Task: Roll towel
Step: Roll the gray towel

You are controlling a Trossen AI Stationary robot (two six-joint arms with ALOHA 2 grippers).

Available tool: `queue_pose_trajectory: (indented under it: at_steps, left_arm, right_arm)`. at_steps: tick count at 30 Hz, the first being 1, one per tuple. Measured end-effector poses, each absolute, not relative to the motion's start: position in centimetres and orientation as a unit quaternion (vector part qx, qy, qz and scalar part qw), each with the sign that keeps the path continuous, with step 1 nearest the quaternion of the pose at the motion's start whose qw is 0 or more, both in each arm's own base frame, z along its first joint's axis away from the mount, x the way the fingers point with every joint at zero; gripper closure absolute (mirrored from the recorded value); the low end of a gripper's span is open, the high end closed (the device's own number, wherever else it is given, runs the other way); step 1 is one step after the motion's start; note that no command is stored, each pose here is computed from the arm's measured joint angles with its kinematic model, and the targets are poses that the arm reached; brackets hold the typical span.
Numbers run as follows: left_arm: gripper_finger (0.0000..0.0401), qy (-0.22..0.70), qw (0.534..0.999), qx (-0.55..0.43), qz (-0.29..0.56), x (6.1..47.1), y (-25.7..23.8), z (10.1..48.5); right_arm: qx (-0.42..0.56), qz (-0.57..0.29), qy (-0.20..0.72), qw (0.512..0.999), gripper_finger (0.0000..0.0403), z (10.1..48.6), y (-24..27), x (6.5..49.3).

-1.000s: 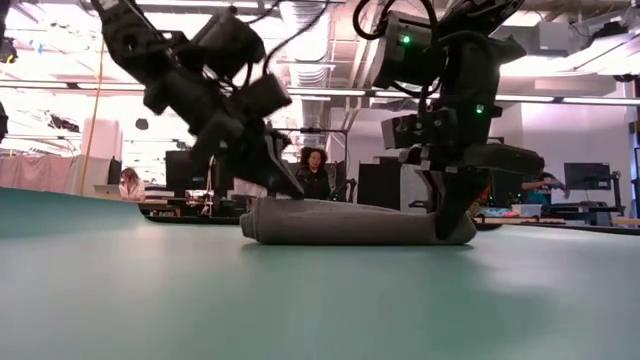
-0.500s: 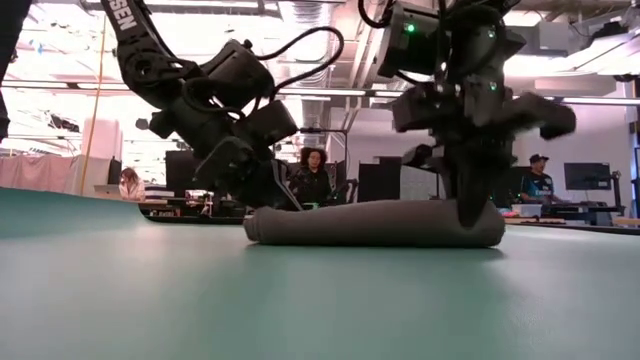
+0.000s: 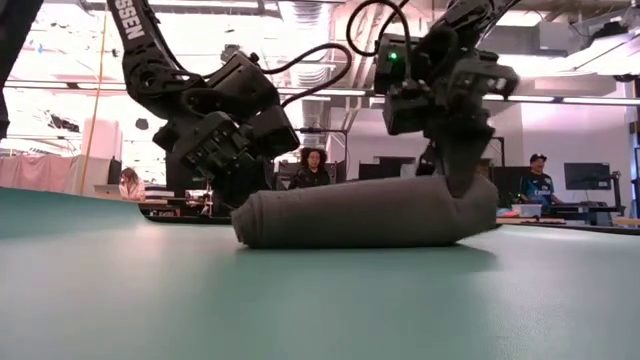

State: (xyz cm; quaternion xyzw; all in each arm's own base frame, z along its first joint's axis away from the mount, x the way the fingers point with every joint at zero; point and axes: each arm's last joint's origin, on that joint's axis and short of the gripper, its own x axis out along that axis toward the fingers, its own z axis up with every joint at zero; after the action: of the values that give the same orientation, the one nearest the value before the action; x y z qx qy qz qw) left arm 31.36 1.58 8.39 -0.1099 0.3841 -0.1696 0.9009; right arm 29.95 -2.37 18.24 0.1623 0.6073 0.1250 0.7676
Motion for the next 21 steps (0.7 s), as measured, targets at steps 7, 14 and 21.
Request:
queue_pose_trajectory:
  at_steps: [7, 14, 21]
  left_arm:
    - [0.0401, 0.38, 0.899, -0.127, -0.176, 31.4, 1.3, 8.4]
    - [0.0401, 0.379, 0.892, -0.153, -0.193, 31.4, 1.3, 8.4]
    - [0.0401, 0.38, 0.888, -0.168, -0.198, 31.4, 1.2, 8.4]
  right_arm:
    - [0.23, 0.071, 0.585, 0.774, 0.0372, 18.8, -6.0, 29.5]
    - [0.277, 0.017, 0.56, 0.781, 0.0372, 18.8, -8.4, 29.4]
    - [0.323, -0.041, 0.554, 0.766, 0.0372, 17.3, -9.5, 30.2]
